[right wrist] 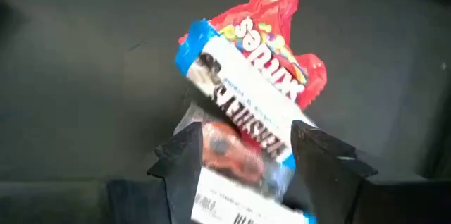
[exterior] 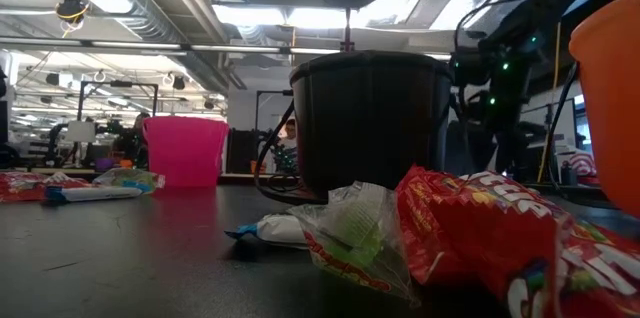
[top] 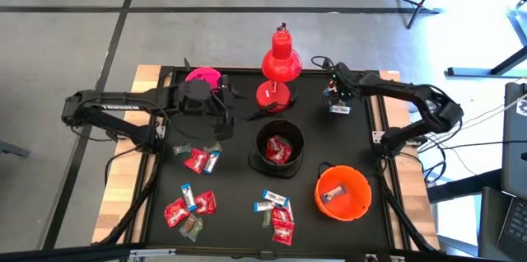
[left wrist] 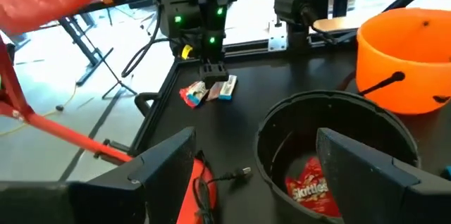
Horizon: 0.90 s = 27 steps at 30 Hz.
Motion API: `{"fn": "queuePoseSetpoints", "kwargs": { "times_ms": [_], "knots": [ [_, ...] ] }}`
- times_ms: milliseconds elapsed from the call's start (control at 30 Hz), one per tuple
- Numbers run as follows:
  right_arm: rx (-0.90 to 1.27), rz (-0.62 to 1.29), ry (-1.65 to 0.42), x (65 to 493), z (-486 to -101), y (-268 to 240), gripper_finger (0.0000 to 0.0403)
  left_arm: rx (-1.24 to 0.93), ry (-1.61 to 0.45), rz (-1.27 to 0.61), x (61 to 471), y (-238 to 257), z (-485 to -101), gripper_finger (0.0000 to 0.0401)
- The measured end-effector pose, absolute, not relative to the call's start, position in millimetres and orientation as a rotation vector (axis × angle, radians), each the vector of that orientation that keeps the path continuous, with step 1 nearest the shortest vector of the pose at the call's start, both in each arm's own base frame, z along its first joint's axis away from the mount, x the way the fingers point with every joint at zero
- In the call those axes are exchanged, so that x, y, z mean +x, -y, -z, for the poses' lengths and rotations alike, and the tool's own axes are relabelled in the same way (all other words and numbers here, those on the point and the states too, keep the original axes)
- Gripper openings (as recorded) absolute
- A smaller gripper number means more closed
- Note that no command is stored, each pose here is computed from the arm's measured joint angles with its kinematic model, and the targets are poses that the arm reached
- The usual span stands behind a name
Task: Organize candy in baskets
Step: Put the white chocolate into the orange bucket
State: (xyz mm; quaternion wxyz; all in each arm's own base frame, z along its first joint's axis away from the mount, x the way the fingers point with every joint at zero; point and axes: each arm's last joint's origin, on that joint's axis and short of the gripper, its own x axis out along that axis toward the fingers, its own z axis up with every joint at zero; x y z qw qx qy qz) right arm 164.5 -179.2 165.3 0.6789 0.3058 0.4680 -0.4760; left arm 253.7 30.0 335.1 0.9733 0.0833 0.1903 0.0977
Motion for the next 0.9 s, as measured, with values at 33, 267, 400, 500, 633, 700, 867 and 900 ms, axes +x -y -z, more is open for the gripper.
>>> {"fn": "queuePoseSetpoints", "kwargs": {
  "times_ms": [33, 267, 400, 500, 633, 700, 867, 900],
  "knots": [
    [0.688, 1.073, -1.054, 165, -162, 182, 0.0214, 0.159, -0.382, -0.197, 252, -31, -333, 0.0284],
    [0.670, 1.078, -1.108, 166, -145, 191, 0.0214, 0.112, -0.389, -0.202, 246, -30, -324, 0.0284],
    [0.657, 1.071, -1.124, 168, -141, 192, 0.0210, 0.109, -0.389, -0.201, 246, -30, -324, 0.0284],
    [0.640, 1.059, -1.135, 168, -141, 192, 0.0188, 0.105, -0.388, -0.198, 246, -30, -324, 0.0284],
    [0.623, 1.044, -1.147, 168, -141, 192, 0.0129, 0.094, -0.388, -0.201, 246, -30, -324, 0.0284],
    [0.618, 1.040, -1.150, 168, -141, 192, 0.0093, 0.087, -0.387, -0.202, 246, -30, -324, 0.0284],
    [0.610, 1.016, -1.153, 168, -141, 192, 0.0011, 0.080, -0.387, -0.203, 246, -30, -324, 0.0284],
    [0.610, 1.010, -1.155, 168, -142, 192, 0.0008, 0.079, -0.387, -0.203, 246, -30, -324, 0.0284]
  ]
}}
